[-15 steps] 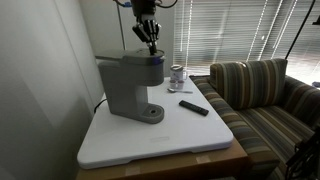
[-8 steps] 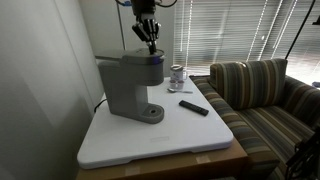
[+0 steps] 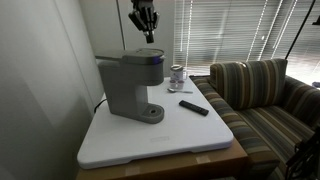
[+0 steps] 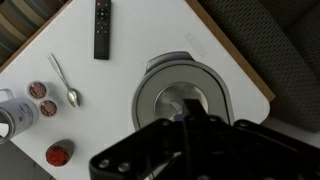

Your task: Push the button to open the chamber of the coffee machine

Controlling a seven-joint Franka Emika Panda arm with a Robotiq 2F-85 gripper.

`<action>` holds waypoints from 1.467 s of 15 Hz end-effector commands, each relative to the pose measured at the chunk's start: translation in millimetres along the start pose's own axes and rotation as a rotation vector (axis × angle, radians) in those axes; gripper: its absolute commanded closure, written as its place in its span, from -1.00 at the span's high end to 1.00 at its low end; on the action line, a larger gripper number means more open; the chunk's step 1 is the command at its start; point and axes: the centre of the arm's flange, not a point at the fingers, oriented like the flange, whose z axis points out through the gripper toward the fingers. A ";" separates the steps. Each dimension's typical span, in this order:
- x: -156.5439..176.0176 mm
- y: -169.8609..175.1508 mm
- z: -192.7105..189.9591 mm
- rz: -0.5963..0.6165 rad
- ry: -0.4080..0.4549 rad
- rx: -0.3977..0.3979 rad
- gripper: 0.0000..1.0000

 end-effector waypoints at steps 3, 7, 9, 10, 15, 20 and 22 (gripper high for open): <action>7.6 1.2 -43.7 0.033 0.040 -0.039 -1.00; 5.0 1.2 -51.6 0.038 0.053 -0.043 -1.00; 4.8 1.6 -53.1 0.037 0.056 -0.043 -1.00; 4.5 1.5 -53.4 0.037 0.058 -0.043 -1.00; 2.5 2.4 -58.2 0.042 0.070 -0.041 -0.48; 0.5 1.8 -61.2 0.053 0.086 -0.036 0.10; -1.4 1.4 -62.5 0.053 0.086 -0.028 0.38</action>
